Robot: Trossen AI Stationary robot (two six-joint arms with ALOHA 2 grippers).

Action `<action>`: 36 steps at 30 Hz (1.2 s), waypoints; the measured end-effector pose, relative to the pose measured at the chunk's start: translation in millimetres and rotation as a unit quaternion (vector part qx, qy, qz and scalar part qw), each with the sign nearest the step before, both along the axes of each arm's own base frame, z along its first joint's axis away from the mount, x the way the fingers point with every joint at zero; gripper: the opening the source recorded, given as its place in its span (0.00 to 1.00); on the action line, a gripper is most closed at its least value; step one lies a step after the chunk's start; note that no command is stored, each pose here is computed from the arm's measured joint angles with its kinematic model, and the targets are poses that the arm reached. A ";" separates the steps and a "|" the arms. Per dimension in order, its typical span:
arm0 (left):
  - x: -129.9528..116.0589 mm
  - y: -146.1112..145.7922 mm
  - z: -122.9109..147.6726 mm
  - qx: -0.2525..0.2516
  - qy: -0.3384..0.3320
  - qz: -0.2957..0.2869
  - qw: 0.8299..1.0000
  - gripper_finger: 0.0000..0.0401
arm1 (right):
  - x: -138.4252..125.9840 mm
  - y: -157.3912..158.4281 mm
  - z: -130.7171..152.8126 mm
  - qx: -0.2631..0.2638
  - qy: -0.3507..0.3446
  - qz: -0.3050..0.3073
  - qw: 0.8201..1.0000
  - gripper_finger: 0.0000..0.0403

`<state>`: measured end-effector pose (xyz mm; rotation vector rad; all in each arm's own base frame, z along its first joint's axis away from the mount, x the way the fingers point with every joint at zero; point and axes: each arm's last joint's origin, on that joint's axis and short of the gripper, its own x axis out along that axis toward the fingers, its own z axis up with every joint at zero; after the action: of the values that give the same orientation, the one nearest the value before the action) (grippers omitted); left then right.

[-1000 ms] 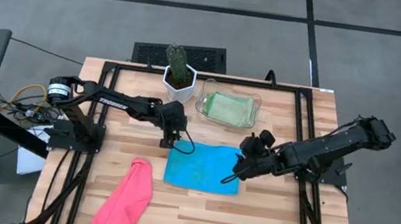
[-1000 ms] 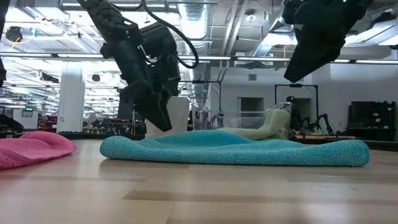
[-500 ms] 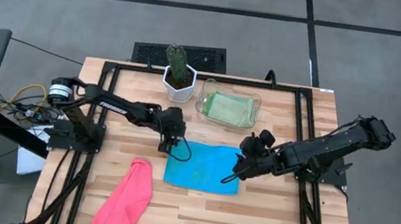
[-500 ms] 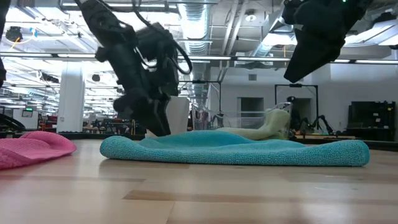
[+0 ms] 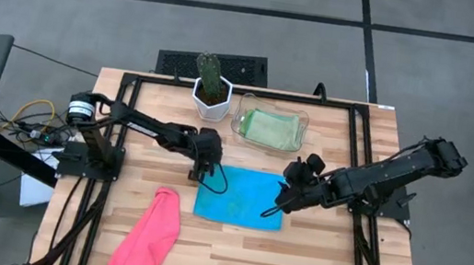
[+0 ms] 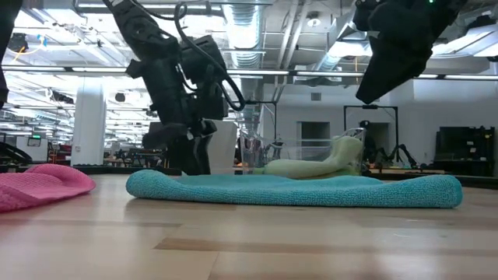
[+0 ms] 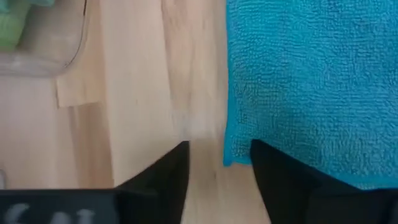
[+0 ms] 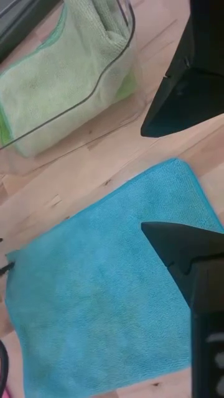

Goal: Fold microfiber towels
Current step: Fold the blue towel on the table

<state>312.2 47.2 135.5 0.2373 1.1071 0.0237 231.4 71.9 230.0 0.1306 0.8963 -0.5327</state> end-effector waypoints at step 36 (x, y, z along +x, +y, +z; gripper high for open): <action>0.1 -5.3 -9.3 0.019 0.018 0.000 1.000 0.45 | -8.1 20.9 -0.2 0.008 -0.004 0.033 0.999 0.65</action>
<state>312.3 41.9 126.1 0.2720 1.1426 0.0409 223.3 92.8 229.7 0.1172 0.8942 -0.4641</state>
